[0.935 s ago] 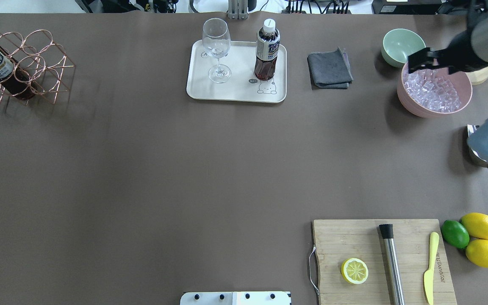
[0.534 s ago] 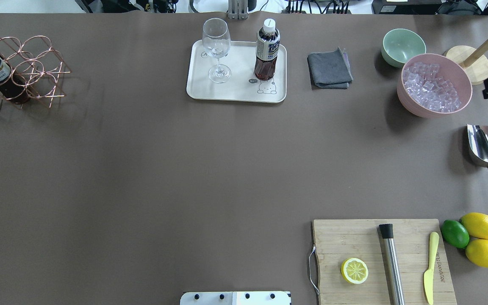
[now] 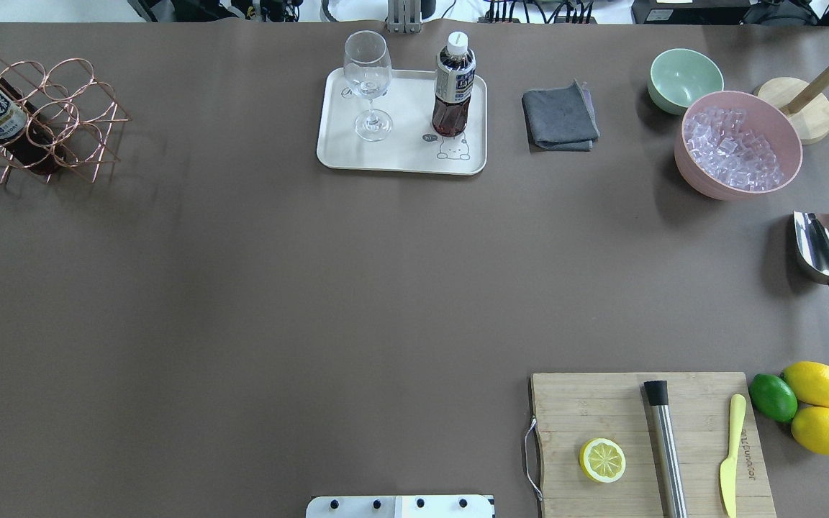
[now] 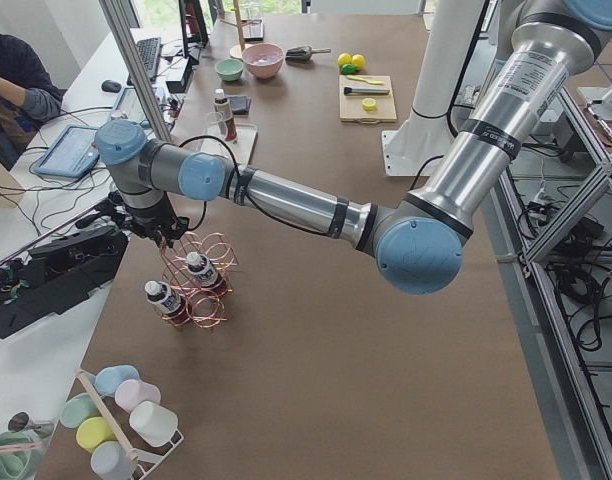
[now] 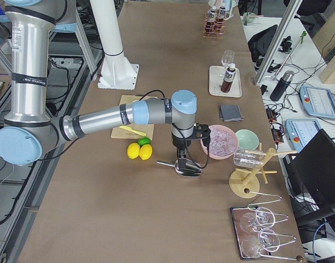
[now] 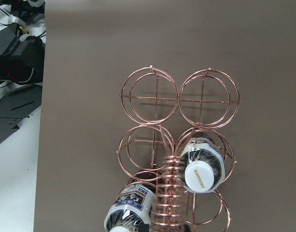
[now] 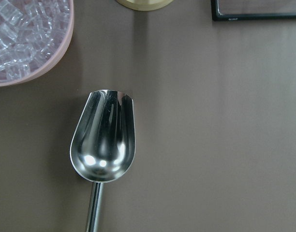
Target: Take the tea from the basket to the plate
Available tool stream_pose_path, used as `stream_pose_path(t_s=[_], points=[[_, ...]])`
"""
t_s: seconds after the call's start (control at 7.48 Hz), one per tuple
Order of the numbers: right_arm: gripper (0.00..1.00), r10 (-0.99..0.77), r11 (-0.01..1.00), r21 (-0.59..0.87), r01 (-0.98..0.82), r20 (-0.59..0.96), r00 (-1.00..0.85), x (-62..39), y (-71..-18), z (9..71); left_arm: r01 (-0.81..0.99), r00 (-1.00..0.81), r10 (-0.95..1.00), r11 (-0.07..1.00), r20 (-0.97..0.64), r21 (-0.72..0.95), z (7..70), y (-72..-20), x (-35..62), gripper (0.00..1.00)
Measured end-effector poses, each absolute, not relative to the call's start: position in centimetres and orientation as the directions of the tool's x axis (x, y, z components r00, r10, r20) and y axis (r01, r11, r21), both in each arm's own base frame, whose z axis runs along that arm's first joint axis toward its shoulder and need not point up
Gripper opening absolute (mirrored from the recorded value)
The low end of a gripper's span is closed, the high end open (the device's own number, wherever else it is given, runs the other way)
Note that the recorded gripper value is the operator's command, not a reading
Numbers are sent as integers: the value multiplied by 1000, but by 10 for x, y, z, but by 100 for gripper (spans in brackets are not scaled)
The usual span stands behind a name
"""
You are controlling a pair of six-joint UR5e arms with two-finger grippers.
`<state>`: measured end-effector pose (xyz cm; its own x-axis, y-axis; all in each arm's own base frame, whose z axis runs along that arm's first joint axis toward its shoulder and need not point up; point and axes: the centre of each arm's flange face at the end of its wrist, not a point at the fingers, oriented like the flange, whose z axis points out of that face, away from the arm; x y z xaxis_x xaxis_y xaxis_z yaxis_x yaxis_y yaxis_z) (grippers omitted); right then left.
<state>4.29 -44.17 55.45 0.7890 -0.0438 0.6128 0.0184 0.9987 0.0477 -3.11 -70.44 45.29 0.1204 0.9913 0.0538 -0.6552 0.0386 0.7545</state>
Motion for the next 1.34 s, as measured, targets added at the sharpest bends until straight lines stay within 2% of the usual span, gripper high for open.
stream_pose_path(t_s=[0.27, 0.53, 1.34], points=[[100, 65, 998, -44, -47, 696, 715, 71, -441, 599, -656, 120, 991, 36, 57, 754, 452, -704, -31, 3], [100, 105, 994, -79, -70, 700, 706, 82, -434, 616, -656, 120, 991, 34, 60, 754, 451, -704, -31, 3], [100, 105, 993, -109, -43, 664, 740, 70, -437, 632, -655, 121, 990, 29, 67, 755, 448, -702, -32, 3]])
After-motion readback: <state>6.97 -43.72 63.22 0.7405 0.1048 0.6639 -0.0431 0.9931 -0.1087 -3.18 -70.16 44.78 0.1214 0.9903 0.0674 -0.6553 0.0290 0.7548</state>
